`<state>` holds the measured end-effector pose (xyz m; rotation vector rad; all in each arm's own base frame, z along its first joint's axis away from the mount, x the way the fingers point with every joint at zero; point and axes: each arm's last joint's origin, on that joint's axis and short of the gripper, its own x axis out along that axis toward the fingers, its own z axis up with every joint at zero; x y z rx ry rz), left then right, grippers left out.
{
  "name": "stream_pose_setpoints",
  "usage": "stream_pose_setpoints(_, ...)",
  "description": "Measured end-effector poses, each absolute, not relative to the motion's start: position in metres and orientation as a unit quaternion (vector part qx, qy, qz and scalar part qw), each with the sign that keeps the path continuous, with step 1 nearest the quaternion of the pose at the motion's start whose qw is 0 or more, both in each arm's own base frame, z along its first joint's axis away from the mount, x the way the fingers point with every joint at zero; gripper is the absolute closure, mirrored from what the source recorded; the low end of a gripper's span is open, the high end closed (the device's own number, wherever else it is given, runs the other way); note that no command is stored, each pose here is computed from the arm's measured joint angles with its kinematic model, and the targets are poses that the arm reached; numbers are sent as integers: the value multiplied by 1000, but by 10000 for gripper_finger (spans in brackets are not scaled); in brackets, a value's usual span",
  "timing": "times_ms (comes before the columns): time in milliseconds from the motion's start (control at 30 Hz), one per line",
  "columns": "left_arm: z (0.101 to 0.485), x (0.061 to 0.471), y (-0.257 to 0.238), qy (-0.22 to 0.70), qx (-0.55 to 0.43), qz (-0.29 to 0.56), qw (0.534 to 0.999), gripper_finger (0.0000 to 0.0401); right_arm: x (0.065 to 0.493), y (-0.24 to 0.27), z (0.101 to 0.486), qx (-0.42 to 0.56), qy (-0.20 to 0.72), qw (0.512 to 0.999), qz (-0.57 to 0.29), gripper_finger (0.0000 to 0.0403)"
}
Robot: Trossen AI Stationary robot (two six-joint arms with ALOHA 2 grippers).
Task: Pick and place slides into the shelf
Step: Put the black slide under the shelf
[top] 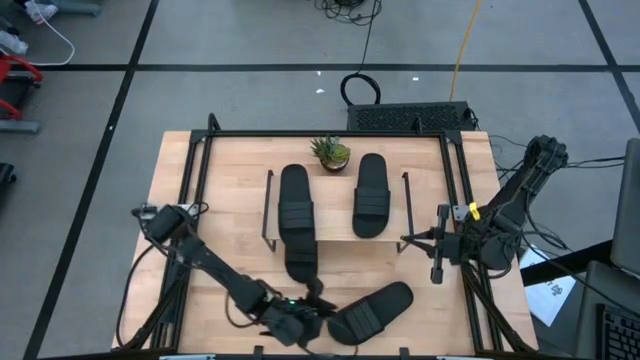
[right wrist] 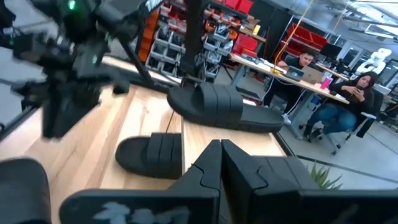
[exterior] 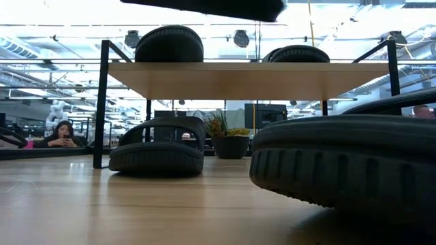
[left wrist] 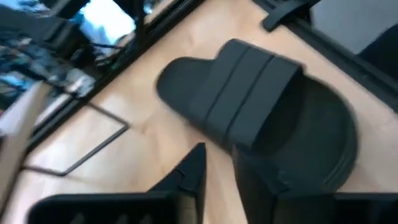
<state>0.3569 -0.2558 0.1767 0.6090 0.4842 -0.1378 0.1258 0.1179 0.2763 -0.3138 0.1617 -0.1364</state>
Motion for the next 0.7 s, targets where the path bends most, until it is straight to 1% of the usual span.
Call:
stream_pose_setpoints(100,175,369,-260,237,287,-101,923,287,126,118,278,-151,75,983,-68,403)
stream_pose_setpoints(267,170,377,-256,249,261,-179,915,215,126,118,278,-161,75,982,-67,403)
stream_pose_setpoints(333,167,380,-253,248,273,-181,912,188,126,118,278,-164,74,981,-67,403)
stream_pose_setpoints(433,161,383,-250,245,313,-160,904,152,126,119,280,-165,70,982,-67,403)
stream_pose_setpoints(500,161,386,-249,235,318,-159,905,130,126,119,281,-161,67,982,-67,403)
stream_pose_setpoints(567,166,388,-248,217,311,-156,912,111,127,119,281,-160,66,983,-67,403)
stream_pose_setpoints(700,169,390,-248,196,333,-163,908,80,127,119,281,-160,66,983,-67,403)
